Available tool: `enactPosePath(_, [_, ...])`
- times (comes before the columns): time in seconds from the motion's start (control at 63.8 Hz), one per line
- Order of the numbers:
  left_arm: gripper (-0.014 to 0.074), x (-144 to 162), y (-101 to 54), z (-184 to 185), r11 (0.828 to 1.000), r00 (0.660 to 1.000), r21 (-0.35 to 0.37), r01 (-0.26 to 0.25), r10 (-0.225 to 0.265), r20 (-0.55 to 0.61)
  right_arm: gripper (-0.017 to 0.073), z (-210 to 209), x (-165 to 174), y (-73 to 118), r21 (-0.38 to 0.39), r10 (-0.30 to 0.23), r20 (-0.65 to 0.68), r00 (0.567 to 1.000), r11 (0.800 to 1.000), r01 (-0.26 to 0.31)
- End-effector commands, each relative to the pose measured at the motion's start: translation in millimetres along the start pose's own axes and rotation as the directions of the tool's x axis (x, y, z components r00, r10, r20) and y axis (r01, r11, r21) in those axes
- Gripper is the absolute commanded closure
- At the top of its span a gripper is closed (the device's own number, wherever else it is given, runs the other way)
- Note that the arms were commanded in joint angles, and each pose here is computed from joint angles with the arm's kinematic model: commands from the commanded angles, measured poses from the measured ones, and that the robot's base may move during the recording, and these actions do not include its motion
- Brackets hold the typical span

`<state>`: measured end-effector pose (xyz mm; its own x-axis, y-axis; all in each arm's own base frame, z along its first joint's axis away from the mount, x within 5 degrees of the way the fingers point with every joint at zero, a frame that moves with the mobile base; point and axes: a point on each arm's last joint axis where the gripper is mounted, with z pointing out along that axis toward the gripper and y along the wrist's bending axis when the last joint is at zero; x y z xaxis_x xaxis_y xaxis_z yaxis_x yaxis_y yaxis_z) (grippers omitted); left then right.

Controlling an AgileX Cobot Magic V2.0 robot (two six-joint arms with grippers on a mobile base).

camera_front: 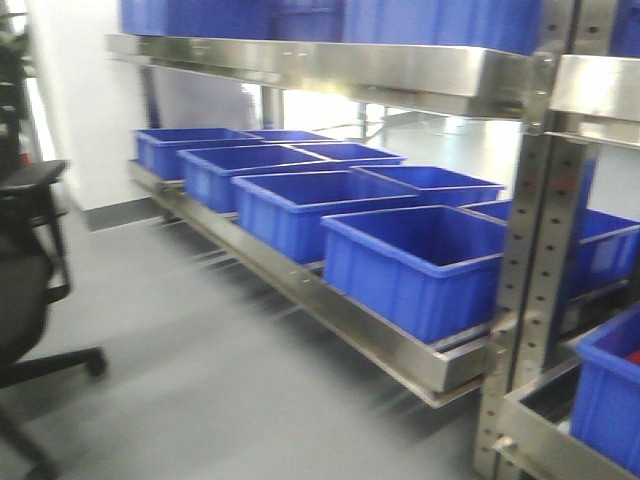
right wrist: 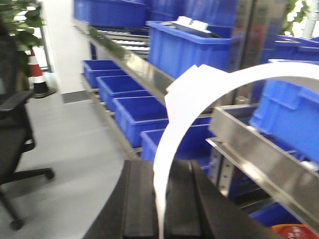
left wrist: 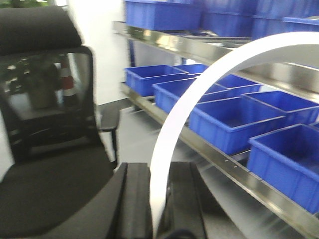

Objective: Grab PVC pipe and place in blue bin
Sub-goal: 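Drive up to the steel shelf of blue bins holding both arcs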

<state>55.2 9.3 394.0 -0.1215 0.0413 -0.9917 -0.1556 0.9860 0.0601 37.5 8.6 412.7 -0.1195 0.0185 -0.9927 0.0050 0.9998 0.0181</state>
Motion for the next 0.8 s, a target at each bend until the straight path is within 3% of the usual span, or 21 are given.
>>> enactPosePath(0.0, [0.0704, -2.8, 0.1, -1.3, 1.0, 1.0, -0.001, 0.009, -0.009, 0.029, 0.0727, -0.6, -1.7, -0.3, 0.004, -0.007, 0.022, 1.0, 1.0, 0.007])
enactPosePath(0.784, [0.0704, -2.8, 0.1, -1.3, 1.0, 1.0, -0.001, 0.009, -0.009, 0.029, 0.0727, -0.6, -1.7, -0.3, 0.004, -0.007, 0.022, 1.0, 1.0, 0.007])
